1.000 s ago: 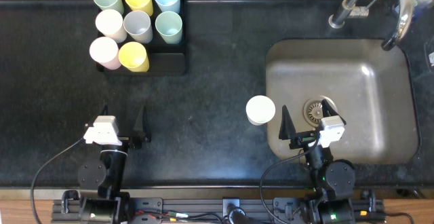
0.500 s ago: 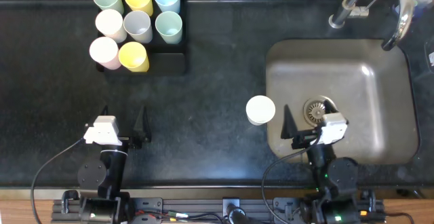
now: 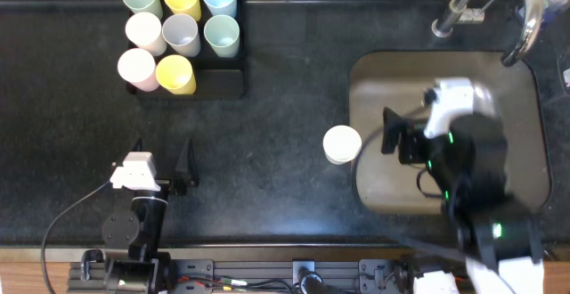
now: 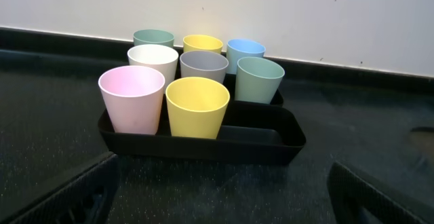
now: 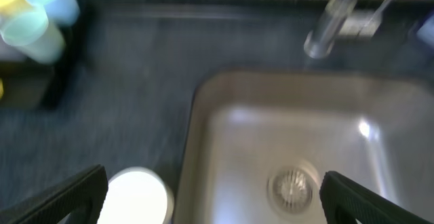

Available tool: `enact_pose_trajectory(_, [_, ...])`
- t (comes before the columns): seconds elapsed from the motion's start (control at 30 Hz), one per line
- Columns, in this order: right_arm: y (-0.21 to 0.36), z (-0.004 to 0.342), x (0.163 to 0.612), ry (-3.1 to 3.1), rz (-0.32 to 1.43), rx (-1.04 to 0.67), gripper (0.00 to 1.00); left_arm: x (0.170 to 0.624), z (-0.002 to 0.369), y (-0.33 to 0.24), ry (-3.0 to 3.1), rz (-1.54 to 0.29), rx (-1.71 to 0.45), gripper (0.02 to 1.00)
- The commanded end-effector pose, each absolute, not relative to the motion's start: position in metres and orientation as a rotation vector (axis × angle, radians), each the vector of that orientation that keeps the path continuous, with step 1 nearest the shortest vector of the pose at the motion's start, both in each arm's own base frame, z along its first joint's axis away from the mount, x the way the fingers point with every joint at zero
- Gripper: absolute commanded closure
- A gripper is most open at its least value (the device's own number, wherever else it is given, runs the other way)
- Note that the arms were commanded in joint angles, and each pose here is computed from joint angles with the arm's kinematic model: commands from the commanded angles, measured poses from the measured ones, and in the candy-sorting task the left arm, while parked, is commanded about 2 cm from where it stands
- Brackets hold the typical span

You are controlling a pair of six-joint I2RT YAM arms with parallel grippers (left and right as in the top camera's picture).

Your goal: Store Cups

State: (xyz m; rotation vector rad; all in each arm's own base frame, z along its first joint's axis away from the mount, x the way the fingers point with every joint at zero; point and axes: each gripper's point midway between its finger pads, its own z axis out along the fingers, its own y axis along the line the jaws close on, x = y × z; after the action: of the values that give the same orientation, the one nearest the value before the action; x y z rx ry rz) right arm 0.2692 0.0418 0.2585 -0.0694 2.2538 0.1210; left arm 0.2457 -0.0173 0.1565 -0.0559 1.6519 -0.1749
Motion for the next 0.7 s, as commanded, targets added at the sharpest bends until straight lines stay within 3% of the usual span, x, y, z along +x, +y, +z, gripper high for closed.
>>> enact_pose_trajectory(0.03, [0.064, 0.243, 0.279, 2.480, 0.236, -0.133, 0.003, 0.245, 0.157, -0.022, 1.649, -0.185, -0.029, 0.018])
enact_pose_trajectory(0.3, [0.065, 0.159, 0.268, 2.991, 0.211, -0.125, 0.003, 0.245, 0.157, -0.022, 1.649, -0.185, -0.029, 0.018])
enact_pose_trajectory(0.7, [0.077, 0.108, 0.270, 3.189, 0.212, -0.155, 0.003, 0.245, 0.157, -0.022, 1.649, -0.185, -0.029, 0.018])
